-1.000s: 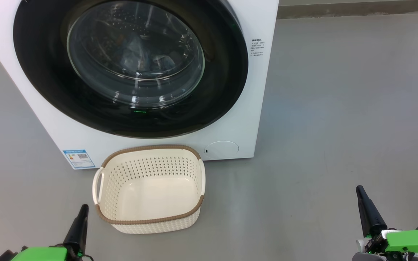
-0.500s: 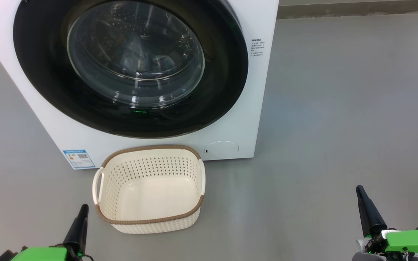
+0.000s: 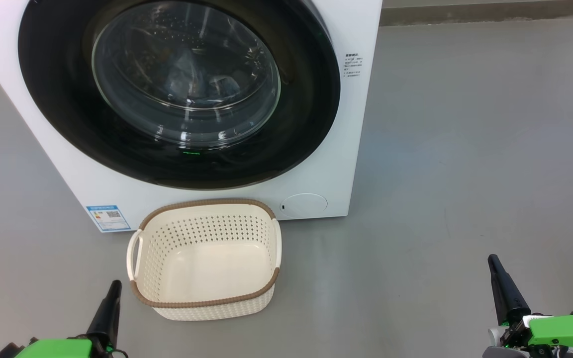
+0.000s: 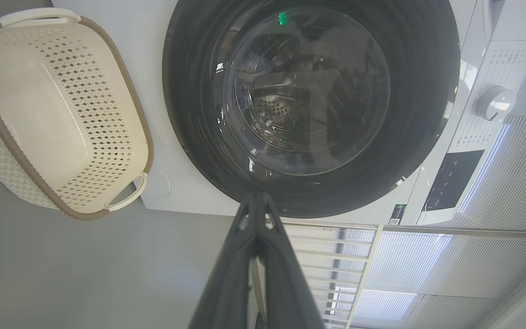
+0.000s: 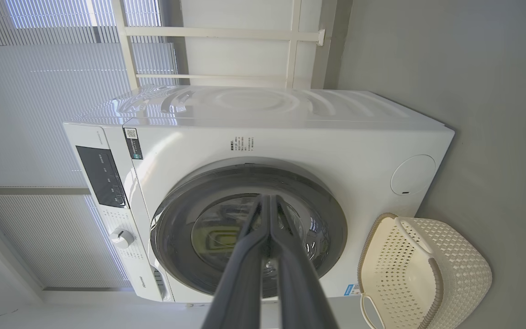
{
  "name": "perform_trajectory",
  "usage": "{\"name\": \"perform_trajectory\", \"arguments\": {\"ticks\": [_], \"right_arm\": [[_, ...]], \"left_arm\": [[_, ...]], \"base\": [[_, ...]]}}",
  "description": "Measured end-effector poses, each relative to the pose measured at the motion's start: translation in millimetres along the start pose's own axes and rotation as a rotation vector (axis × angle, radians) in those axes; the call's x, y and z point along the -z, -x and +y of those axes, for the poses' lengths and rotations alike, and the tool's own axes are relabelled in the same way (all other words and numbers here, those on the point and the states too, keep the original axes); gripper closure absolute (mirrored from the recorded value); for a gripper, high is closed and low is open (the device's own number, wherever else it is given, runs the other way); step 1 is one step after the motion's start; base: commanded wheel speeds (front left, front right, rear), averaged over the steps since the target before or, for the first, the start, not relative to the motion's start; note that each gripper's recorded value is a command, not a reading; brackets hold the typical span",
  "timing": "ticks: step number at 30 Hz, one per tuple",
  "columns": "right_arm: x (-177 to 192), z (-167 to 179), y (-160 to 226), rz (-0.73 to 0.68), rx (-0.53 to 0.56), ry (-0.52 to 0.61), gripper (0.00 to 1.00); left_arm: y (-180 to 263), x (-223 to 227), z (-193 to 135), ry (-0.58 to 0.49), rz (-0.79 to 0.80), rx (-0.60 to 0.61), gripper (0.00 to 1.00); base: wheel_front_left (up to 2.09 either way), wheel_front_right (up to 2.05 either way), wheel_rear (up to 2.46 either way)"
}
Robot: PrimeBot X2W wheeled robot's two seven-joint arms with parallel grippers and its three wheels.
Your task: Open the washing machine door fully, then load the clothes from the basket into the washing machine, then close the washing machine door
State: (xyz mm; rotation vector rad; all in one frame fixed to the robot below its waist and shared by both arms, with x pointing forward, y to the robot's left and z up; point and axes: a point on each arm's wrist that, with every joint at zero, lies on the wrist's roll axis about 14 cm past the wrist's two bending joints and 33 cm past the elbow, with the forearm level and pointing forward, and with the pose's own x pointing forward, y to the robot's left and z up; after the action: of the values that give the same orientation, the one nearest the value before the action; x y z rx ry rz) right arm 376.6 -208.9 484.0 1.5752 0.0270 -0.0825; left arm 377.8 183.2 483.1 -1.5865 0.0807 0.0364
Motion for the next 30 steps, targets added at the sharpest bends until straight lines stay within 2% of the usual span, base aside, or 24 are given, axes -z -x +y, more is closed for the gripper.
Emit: {"name": "perform_trajectory", "arguments": {"ticks": [30], "right_arm": [[0.0,0.0,0.0,0.000,0.000,0.000,1.00]], "left_arm": [[0.0,0.0,0.0,0.000,0.000,0.000,1.00]], "base": [[0.00,0.00,0.00]]}}
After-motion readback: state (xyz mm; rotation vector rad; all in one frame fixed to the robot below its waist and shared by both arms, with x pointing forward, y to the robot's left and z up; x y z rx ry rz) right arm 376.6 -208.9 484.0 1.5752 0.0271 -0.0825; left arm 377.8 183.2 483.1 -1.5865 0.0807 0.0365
